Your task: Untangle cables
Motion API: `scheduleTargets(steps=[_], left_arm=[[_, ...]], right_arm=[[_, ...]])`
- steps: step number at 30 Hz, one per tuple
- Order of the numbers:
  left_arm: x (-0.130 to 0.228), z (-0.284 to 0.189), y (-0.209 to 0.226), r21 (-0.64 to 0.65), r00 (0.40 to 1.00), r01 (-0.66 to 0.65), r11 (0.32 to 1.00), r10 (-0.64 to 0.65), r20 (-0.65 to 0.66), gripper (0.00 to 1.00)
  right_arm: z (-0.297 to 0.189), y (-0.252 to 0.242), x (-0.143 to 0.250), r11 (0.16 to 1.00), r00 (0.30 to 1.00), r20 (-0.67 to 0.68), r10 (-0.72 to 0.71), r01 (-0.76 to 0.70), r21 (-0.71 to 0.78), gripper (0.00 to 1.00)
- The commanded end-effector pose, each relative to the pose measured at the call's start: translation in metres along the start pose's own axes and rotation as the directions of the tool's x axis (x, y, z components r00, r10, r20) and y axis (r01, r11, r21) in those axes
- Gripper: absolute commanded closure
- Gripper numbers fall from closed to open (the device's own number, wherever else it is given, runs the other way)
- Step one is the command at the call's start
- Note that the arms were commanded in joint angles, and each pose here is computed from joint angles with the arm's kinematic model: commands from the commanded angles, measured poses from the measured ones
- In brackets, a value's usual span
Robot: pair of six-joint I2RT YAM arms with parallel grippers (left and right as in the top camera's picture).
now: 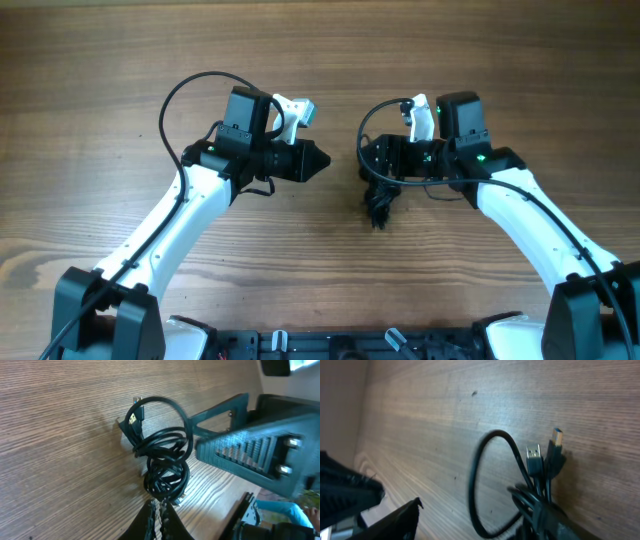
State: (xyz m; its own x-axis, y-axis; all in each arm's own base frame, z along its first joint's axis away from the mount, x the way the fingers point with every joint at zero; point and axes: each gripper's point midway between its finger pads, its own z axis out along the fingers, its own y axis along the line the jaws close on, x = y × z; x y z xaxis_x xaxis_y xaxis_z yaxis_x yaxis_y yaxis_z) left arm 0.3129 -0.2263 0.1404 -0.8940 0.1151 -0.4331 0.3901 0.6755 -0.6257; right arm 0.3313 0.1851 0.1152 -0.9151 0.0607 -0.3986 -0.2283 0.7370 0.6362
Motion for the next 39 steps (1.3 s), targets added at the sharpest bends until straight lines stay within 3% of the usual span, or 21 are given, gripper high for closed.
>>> scheduleTargets(steps=[1, 3, 6, 10, 11, 12, 13, 15, 16, 17, 21, 24, 26, 30, 34, 35, 39], left_arm=[[-0.001, 0.003, 0.019, -0.098, 0.999, 0.035, 0.995, -0.034, 0.016, 0.94], [-0.01, -0.007, 0.053, -0.255, 0.969, 0.241, 0.936, -0.214, 0.127, 0.89], [-0.012, -0.03, 0.096, -0.334, 0.843, 0.533, 0.778, -0.454, 0.289, 0.9], [-0.01, -0.067, 0.143, -0.333, 0.739, 0.671, 0.663, -0.558, 0.378, 0.92], [-0.011, -0.069, 0.14, -0.295, 0.752, 0.655, 0.696, -0.562, 0.344, 0.94], [-0.015, -0.064, 0.124, -0.233, 0.827, 0.555, 0.798, -0.499, 0.261, 0.94], [-0.014, -0.059, 0.111, -0.195, 0.872, 0.481, 0.855, -0.444, 0.206, 0.9], [-0.001, -0.041, 0.091, -0.183, 0.912, 0.409, 0.894, -0.392, 0.124, 0.85], [0.007, -0.032, 0.086, -0.188, 0.909, 0.417, 0.889, -0.404, 0.101, 0.85], [0.027, -0.017, 0.091, -0.24, 0.83, 0.556, 0.796, -0.548, 0.107, 0.85], [0.041, 0.022, 0.089, -0.236, 0.732, 0.679, 0.695, -0.665, 0.148, 0.73], [0.052, 0.053, 0.086, -0.272, 0.738, 0.669, 0.692, -0.661, 0.135, 0.63], [0.06, 0.066, 0.098, -0.322, 0.712, 0.694, 0.644, -0.68, 0.175, 0.6], [0.052, 0.081, 0.109, -0.302, 0.714, 0.697, 0.65, -0.67, 0.206, 0.67], [0.029, 0.086, 0.107, -0.237, 0.736, 0.676, 0.698, -0.628, 0.252, 0.84], [0.025, 0.086, 0.108, -0.231, 0.74, 0.671, 0.705, -0.618, 0.265, 0.96], [-0.004, 0.08, 0.068, -0.058, 0.83, 0.543, 0.838, -0.524, 0.192, 0.96]], right_arm=[[-0.003, 0.008, 0.006, 0.999, 0.999, -0.04, -0.019, 0.018, -0.028, 0.25], [0.004, 0.002, 0.014, 0.999, 0.998, -0.057, -0.033, 0.035, 0.034, 0.25], [0.012, 0.008, 0.019, 0.992, 0.99, -0.071, -0.12, 0.123, 0.039, 0.3], [0.016, 0.048, 0.01, 0.902, 0.908, 0.004, -0.419, 0.417, -0.115, 0.31], [0.017, 0.05, 0.01, 0.893, 0.899, 0.003, -0.439, 0.437, -0.106, 0.31], [0.018, 0.046, 0.009, 0.902, 0.905, 0.0, -0.426, 0.424, -0.08, 0.31], [0.018, 0.041, 0.006, 0.919, 0.92, 0.002, -0.392, 0.391, -0.047, 0.3], [0.015, 0.028, -0.003, 0.957, 0.957, 0.016, -0.291, 0.291, 0.0, 0.28], [0.011, 0.02, -0.007, 0.971, 0.97, 0.024, -0.24, 0.24, 0.015, 0.28], [0.006, 0.009, -0.011, 0.985, 0.985, 0.032, -0.171, 0.169, 0.041, 0.28], [0.004, 0.003, -0.013, 0.99, 0.99, 0.041, -0.134, 0.132, 0.056, 0.28], [0.004, 0.001, -0.008, 0.991, 0.992, 0.02, -0.121, 0.12, 0.061, 0.28], [0.004, -0.001, -0.003, 0.992, 0.994, 0.002, -0.112, 0.111, 0.066, 0.27], [0.004, -0.003, 0.001, 0.992, 0.995, -0.016, -0.1, 0.101, 0.07, 0.28], [0.004, 0.01, 0.002, 0.987, 0.987, -0.021, -0.162, 0.162, -0.005, 0.26], [0.004, 0.017, 0.003, 0.978, 0.979, -0.021, -0.204, 0.203, -0.043, 0.26], [-0.01, 0.051, 0.008, 0.919, 0.939, 0.014, -0.342, 0.338, -0.202, 0.26]])
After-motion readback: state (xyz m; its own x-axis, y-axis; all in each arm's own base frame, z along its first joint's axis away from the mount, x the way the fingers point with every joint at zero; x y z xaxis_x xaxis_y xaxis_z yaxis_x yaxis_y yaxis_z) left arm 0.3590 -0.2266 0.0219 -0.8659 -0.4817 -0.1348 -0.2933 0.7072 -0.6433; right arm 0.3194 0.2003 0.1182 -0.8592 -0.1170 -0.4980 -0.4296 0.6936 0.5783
